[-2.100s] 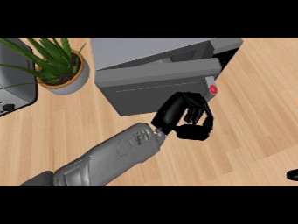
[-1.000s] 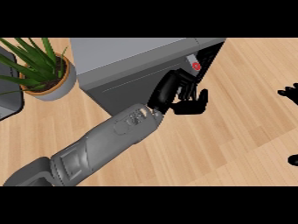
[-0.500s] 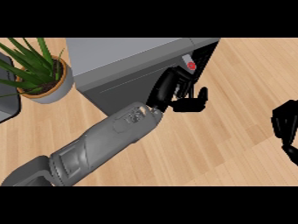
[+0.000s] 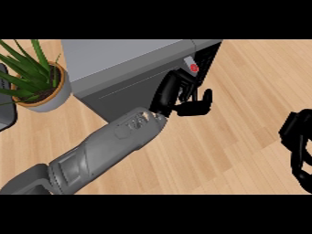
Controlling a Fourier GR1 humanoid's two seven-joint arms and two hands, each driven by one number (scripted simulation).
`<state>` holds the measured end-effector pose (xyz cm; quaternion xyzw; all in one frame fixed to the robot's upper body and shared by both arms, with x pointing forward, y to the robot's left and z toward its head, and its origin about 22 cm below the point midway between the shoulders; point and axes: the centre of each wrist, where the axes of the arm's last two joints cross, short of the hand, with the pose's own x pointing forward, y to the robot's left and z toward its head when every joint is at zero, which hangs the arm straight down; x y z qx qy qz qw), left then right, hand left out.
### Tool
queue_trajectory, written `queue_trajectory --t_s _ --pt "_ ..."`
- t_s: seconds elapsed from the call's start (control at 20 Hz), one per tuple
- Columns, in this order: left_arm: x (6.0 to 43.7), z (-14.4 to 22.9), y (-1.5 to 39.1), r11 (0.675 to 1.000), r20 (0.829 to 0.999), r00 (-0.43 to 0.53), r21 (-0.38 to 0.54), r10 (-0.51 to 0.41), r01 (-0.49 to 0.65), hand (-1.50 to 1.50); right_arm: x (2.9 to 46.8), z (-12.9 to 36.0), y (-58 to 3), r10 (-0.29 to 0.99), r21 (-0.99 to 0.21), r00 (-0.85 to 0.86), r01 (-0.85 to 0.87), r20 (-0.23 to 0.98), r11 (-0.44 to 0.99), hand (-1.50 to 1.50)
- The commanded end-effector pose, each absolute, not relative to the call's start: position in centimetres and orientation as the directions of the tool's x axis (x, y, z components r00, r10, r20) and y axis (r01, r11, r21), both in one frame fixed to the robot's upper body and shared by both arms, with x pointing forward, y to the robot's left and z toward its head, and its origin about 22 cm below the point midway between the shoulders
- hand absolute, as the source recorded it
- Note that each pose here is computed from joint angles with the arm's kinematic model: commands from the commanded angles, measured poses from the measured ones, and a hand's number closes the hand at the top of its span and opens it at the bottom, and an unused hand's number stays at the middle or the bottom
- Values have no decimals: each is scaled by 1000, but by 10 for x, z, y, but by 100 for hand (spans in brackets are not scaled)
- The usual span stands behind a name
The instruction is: Pick up the milk, place it into the microwave and close the microwave
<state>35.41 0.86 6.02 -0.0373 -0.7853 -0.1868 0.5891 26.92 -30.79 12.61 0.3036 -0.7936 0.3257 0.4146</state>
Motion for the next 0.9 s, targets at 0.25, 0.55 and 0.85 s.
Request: queue_trajectory --t_s 0.25,0.55,0.85 --pt "351 82 -26 918 928 -351 240 -122 315 150 262 134 -292 -281 -279 -467 -811 838 515 150" --pt "359 77 -12 989 959 -272 113 -83 93 150 255 132 -291 -279 -263 -455 -810 846 524 150" --pt "356 76 0 965 976 42 -219 215 145 150 237 111 -271 -263 -181 -303 -897 916 403 150"
